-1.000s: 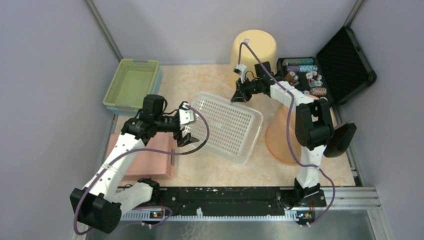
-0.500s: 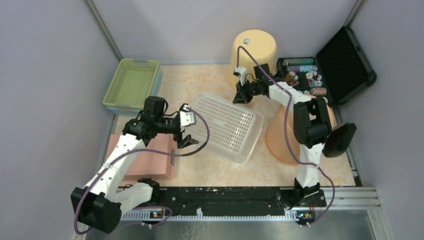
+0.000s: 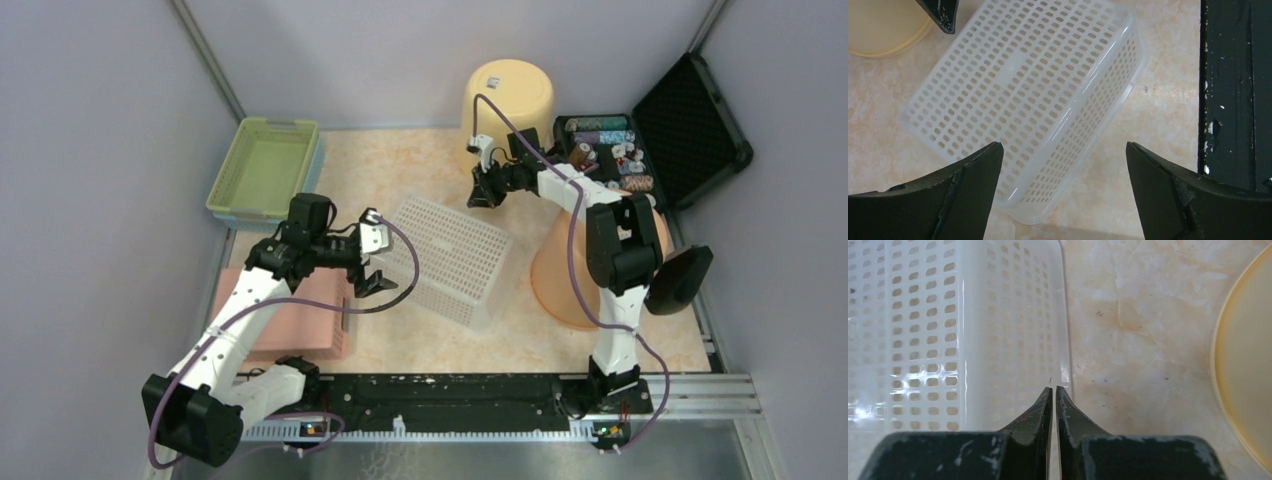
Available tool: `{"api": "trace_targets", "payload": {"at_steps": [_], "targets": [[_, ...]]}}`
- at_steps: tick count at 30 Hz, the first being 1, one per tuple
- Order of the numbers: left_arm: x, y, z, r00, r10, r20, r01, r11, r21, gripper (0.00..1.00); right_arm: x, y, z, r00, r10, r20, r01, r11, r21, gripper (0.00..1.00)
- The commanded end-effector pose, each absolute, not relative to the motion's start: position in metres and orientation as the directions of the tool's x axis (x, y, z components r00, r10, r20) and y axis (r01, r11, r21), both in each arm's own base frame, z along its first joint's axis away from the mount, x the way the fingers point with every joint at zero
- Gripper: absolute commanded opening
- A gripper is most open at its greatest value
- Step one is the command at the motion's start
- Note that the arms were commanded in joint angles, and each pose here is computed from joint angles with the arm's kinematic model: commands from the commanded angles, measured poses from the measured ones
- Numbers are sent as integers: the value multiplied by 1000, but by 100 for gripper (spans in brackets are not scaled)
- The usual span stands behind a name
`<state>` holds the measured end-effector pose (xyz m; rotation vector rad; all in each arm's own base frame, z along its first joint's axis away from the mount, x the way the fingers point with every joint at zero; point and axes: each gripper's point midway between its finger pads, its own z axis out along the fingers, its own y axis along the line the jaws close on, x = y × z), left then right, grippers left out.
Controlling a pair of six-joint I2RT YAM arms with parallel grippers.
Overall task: Turn the large container upside down
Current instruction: Turn the container upside down at the center of the board.
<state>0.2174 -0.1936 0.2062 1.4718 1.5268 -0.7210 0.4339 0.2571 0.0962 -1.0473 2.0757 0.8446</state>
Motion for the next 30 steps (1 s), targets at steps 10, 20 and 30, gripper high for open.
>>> {"api": "trace_targets", "payload": {"at_steps": [10, 20, 30], "targets": [[214, -195, 209, 115, 459, -881, 977, 109, 185, 99, 451, 250, 142, -336, -428, -839, -876, 468, 112, 10], [219, -194, 199, 127, 476, -870, 974, 107, 201, 99, 414, 234, 213, -126, -478, -869, -919, 386, -79, 36], [248, -194, 182, 178, 533, -827, 946, 139, 293, 99, 303, 210, 212, 39, -640, -768, -976, 140, -166, 47]]}}
